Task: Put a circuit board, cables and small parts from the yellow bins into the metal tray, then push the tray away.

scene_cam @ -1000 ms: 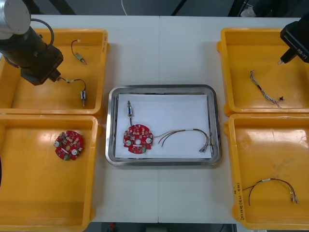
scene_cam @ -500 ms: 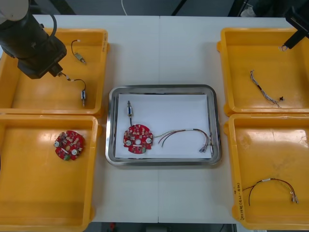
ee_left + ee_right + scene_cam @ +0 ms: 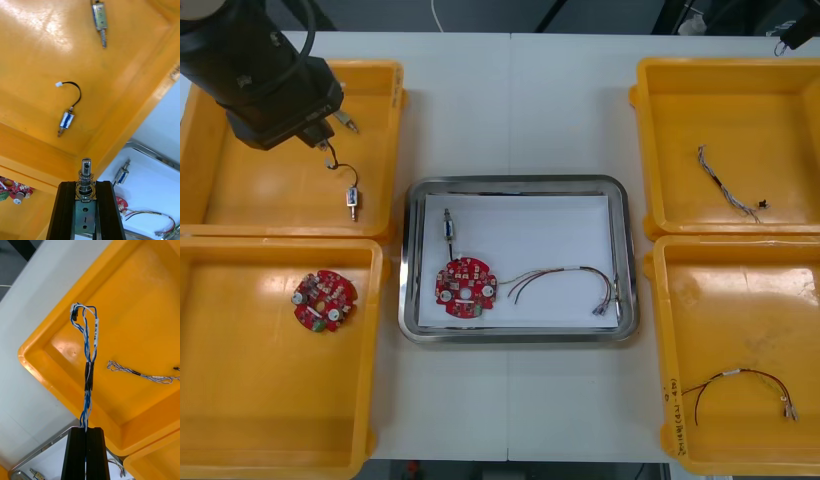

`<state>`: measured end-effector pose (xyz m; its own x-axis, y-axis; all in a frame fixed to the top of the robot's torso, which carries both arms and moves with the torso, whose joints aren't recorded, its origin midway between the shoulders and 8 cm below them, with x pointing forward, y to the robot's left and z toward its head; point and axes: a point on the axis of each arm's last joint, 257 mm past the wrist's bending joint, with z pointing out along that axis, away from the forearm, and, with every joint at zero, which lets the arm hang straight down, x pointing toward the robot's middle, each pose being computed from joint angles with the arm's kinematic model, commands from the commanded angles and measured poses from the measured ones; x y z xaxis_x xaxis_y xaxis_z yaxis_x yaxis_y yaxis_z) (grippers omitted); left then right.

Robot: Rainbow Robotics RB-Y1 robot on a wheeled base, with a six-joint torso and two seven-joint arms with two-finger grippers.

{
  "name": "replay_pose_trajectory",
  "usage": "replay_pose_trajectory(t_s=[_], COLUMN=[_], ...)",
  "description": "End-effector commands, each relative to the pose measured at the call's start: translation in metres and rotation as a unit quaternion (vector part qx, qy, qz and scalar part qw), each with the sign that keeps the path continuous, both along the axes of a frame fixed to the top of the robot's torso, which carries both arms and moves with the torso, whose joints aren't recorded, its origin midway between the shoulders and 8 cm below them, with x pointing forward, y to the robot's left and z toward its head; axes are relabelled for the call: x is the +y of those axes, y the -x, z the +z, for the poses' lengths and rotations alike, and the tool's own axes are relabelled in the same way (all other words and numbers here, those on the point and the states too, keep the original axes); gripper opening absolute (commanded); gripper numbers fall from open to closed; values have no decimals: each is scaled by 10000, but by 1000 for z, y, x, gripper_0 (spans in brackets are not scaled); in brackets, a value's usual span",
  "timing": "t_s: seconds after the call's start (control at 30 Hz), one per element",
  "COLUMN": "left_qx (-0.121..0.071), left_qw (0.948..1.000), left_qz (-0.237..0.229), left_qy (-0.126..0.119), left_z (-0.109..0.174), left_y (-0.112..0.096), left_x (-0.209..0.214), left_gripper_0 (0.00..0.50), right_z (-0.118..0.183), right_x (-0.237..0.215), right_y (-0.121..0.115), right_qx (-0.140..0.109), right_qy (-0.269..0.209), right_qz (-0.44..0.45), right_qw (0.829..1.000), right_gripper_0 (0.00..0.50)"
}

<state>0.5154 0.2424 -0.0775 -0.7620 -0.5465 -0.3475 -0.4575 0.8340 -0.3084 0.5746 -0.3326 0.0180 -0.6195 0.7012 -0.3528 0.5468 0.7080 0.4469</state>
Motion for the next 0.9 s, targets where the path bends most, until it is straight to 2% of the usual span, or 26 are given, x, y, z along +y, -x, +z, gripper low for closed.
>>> replay_pose_trajectory(t_s=[0.03, 0.33, 0.57, 0.63, 0.9], left_qx=[-365, -431, -436, -456, -452], left_qw=[9969, 9922, 9897, 9890, 9885], left_qz=[-635, -1063, -1259, -1295, -1326], left_qy=[-301, -495, -532, -548, -566], left_z=[31, 30, 30, 32, 31], left_y=[5, 14, 17, 17, 17], left_x=[-9, -28, -32, -33, -32], left_gripper_0=[0, 0, 0, 0, 1], right_z=[-5, -21, -21, -14, -19], right_x=[9, 41, 82, 98, 148], right_y=[8, 22, 36, 44, 79], right_qx=[-230, -442, -574, -691, -787], right_qy=[595, 1290, 1312, 1329, 1810], right_qz=[512, 1227, 2050, 2393, 3571], right_qw=[9966, 9830, 9682, 9593, 9129], right_gripper_0=[0, 0, 0, 0, 0])
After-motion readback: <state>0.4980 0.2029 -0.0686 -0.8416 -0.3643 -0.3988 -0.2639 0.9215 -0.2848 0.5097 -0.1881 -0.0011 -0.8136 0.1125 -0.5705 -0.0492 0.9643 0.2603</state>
